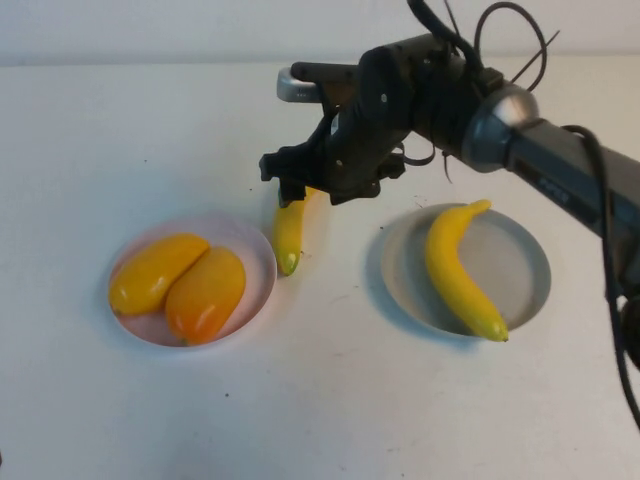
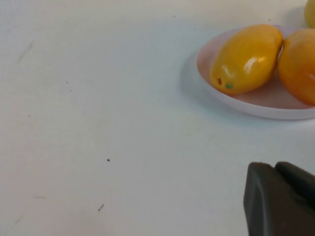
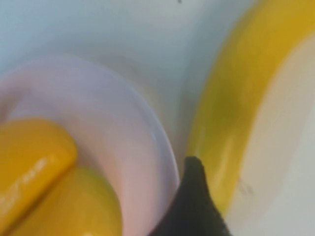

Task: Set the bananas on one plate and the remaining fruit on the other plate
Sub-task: Put another type of fruit in the right plate

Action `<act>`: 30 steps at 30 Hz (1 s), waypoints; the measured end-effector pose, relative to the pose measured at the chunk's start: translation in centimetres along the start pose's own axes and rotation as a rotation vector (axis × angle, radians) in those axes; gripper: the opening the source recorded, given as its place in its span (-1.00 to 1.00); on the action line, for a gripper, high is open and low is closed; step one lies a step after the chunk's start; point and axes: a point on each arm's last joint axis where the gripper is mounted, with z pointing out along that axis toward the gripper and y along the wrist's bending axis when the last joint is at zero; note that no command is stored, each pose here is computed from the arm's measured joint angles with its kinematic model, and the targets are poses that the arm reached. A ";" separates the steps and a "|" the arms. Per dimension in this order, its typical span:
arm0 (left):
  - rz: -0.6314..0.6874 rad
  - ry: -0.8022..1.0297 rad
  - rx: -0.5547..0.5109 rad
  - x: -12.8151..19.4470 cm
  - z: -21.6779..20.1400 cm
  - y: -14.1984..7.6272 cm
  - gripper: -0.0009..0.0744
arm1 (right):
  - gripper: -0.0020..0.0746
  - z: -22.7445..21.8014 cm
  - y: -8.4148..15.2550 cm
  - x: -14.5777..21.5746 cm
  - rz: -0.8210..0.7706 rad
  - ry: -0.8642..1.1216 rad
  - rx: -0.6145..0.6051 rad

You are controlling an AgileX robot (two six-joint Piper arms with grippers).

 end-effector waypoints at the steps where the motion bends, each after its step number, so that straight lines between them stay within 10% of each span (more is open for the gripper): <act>1: 0.000 0.000 0.000 0.0 0.0 0.0 -0.99 | 0.30 0.5 0.1 -0.3 0.000 -0.007 -0.005; 19: 0.000 0.000 0.000 0.0 0.0 0.0 -0.99 | 0.29 7.2 -0.3 -0.9 -0.034 0.019 0.044; 30: 0.000 0.000 0.000 0.0 0.0 0.0 -0.99 | -0.16 7.1 -0.5 -0.8 -0.088 0.035 0.066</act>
